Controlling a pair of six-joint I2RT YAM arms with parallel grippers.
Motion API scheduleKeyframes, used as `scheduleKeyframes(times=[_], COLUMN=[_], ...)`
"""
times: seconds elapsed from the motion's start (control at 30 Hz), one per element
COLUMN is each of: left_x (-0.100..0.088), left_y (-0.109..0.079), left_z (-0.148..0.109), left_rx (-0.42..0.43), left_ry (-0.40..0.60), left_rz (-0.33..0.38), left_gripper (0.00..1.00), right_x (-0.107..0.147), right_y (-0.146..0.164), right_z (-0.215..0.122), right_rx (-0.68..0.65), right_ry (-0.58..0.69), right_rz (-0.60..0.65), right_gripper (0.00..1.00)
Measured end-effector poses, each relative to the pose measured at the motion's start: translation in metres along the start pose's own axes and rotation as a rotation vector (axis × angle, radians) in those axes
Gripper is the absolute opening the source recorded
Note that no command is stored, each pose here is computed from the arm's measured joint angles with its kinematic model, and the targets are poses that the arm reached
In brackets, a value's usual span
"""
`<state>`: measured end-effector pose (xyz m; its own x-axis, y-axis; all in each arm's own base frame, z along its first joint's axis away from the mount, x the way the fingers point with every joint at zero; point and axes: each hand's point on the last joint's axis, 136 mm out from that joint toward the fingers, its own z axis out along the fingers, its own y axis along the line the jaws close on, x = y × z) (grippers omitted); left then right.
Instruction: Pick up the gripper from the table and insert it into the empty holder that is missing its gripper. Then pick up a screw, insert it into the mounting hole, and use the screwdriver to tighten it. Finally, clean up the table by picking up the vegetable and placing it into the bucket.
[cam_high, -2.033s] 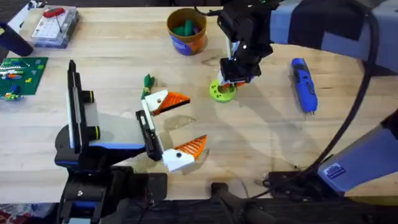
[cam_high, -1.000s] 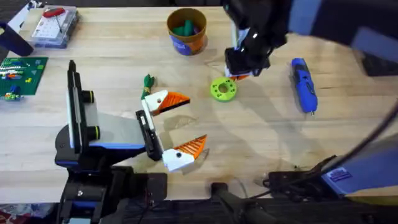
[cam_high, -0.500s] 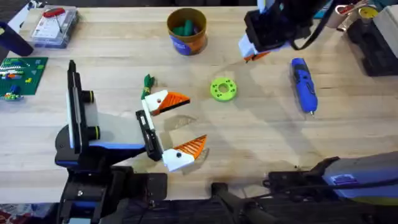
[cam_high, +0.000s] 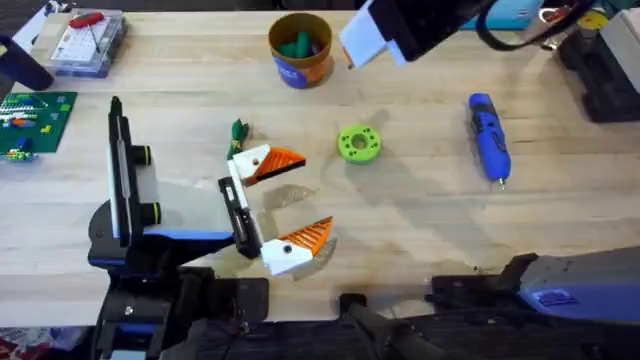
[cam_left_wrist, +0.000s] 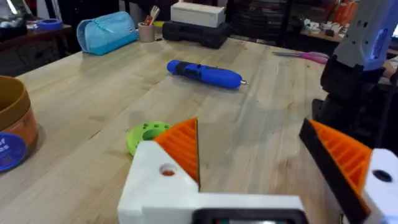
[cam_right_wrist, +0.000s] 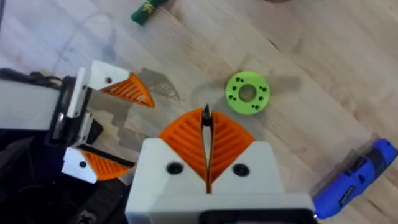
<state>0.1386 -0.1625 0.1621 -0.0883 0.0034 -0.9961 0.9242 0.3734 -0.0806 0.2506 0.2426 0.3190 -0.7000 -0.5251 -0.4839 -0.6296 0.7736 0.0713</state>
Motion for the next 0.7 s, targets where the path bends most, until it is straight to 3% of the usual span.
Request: scheduleKeyframes(times=[0.27, 0.5, 0.7], left_x=[0.000, 0.000, 0.000], left_y=[0.000, 0.000, 0.000], left_z=[0.000, 0.000, 0.000], left_rx=[0.000, 0.000, 0.000], left_ry=[0.000, 0.000, 0.000], left_rz=[0.000, 0.000, 0.000], left_gripper=[0.986, 0.986, 0.986], right_x=[-0.005, -0.013, -0.006], right_y=[0.022, 0.041, 0.059], right_z=[-0.006, 0.009, 0.021], right_rx=[-0.054, -0.110, -0.141], right_ry=[-0.016, 0.007, 0.055], right_rz=[-0.137, -0.257, -0.368], right_gripper=[0.007, 0.007, 0.007])
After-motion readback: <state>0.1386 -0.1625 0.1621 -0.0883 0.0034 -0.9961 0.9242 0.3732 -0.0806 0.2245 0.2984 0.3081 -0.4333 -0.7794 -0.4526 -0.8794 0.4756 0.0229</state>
